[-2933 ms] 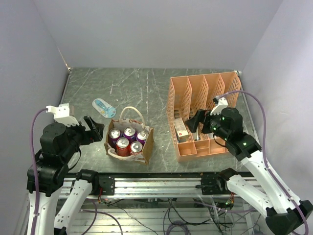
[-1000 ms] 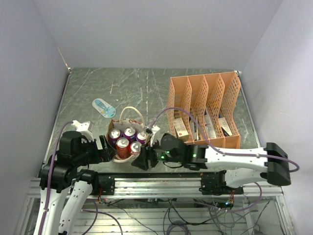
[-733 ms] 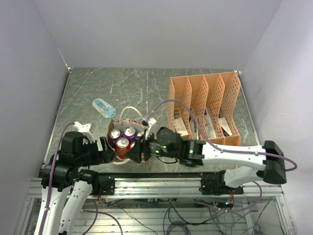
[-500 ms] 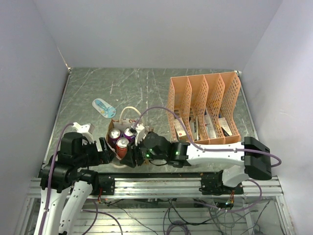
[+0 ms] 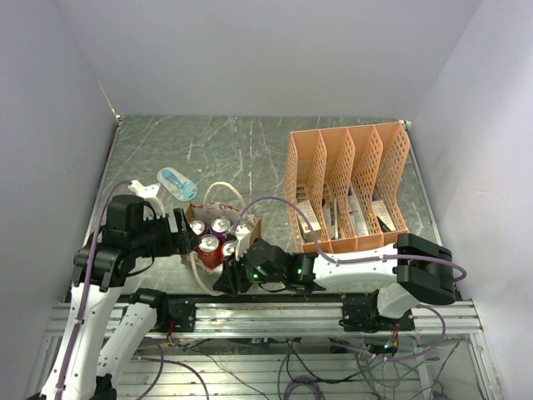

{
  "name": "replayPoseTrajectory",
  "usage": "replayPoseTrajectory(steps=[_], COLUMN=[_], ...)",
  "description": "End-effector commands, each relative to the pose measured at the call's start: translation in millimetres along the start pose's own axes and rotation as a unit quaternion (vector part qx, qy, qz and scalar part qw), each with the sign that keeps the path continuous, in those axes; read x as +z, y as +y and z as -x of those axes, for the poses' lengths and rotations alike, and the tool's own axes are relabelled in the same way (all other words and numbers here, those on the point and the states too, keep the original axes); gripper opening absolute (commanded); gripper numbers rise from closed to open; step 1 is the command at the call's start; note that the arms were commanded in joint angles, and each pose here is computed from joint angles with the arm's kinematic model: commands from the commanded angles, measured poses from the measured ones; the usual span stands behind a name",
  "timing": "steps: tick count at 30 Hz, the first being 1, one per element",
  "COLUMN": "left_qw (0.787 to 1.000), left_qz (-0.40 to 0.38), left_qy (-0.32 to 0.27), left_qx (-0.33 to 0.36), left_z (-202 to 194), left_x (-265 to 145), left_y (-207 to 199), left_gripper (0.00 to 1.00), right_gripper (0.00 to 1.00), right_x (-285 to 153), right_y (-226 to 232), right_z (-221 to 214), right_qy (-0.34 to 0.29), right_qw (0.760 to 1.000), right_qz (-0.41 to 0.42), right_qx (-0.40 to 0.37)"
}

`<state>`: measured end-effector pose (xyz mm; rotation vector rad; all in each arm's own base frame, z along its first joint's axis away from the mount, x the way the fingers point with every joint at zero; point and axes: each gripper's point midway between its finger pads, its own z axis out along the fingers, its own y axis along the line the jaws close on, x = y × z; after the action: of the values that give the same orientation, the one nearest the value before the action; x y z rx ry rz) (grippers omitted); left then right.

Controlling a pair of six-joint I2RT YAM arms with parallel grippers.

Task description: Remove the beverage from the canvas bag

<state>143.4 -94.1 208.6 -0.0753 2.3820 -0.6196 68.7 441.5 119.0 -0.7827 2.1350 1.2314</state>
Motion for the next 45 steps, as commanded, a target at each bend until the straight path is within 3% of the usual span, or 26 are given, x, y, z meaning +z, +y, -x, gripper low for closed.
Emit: replayPoseTrajectory(steps=[1,17,29,35,45], left_qw=[1.0,1.0,0.989,0.989,0.971], left_qz=[-0.019,0.016,0.121,0.107,0.216], left_qy=[-0.016,0.004,0.016,0.025,0.036], left_qx=[0.015,0.025,0.087,0.099,0.098], left_z=[15.8,31.8,30.6,13.0,-7.4], left_x=[8.4,31.3,61.2,75.4,79.7], left_y=[-6.8,2.3,-8.5,-32.8,-9.6], left_gripper=[0.89,0.83,0.81,0.8,0.83], right_gripper=[0.36,0.36,0.36,0.36,0.36], right_x=[-1.8,1.6,-3.9,-6.0,-9.9], right_y=[-34.6,-33.4,-34.7,-37.2,-35.3], right_z=[-4.7,-9.0,-4.0,-6.0,-3.4], right_qy=[-0.014,-0.013,-0.017,-0.016,-0.018], right_qw=[0.997,0.998,0.997,0.996,0.997], right_qz=[-0.073,-0.066,-0.079,-0.082,-0.08], right_qx=[0.003,0.019,0.015,0.014,0.009])
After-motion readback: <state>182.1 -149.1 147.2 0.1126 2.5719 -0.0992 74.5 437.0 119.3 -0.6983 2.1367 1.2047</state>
